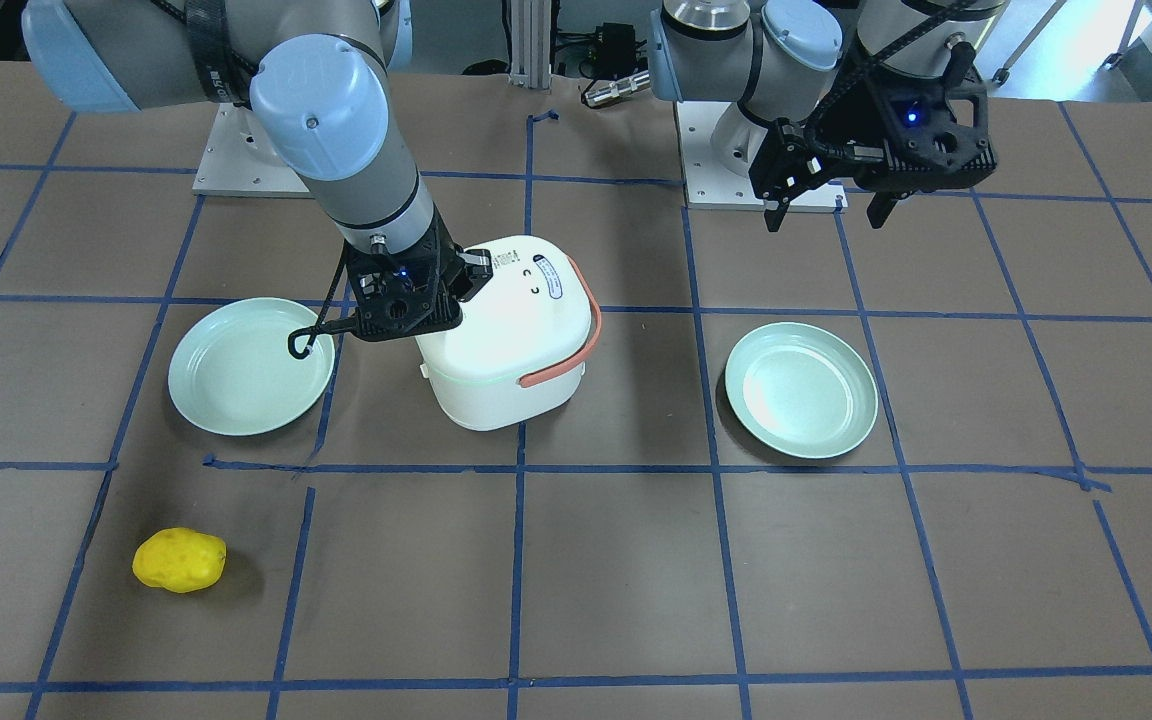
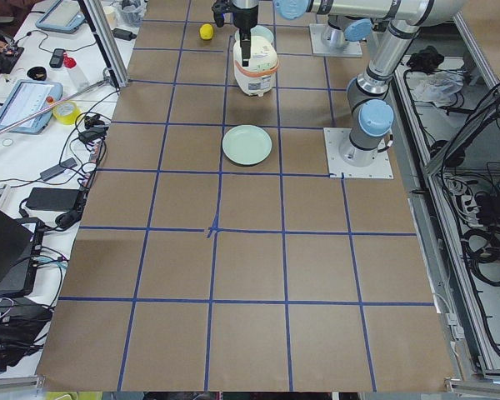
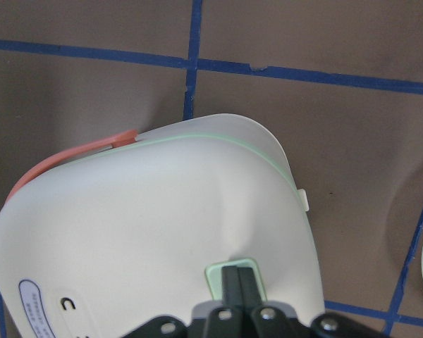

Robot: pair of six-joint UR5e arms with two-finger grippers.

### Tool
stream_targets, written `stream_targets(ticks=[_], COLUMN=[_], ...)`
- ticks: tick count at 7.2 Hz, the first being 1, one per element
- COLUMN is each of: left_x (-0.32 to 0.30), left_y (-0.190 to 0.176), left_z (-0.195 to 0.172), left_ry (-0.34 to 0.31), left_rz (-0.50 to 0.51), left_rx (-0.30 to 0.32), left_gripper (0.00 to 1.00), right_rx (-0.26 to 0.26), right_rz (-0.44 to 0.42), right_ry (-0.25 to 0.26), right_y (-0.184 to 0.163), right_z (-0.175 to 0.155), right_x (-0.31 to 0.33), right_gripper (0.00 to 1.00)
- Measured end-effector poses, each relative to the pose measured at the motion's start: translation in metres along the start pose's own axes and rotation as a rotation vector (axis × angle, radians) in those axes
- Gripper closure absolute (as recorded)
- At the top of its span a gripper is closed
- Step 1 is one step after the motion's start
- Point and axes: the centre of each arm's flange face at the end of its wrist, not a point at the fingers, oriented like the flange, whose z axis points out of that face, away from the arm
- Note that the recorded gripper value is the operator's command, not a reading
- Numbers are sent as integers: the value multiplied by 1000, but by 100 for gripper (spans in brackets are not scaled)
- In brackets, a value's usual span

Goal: Press rice cooker button
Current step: 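Lower the closed right gripper and press down on the green button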

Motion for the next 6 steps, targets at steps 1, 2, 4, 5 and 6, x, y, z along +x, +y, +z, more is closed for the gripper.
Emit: stream_targets(ticks=[1, 2, 4, 5, 6], left_x=[0, 0, 0, 0, 0], left_y=[0, 0, 0, 0, 0], left_z=[0, 0, 0, 0, 0], left_ry=[0, 0, 0, 0, 0], left_rz=[0, 0, 0, 0, 0], left_rx=[0, 0, 0, 0, 0], left_gripper=[0, 0, 0, 0, 0], right_rx=[-1, -2, -9, -13, -15], right_rz=[0, 0, -2, -3, -2], right_ry=[0, 0, 0, 1, 1], right_y=[0, 0, 1, 2, 3], right_z=[0, 1, 5, 7, 9], right_x=[0, 0, 1, 1, 2], right_gripper=[90, 90, 90, 90, 90])
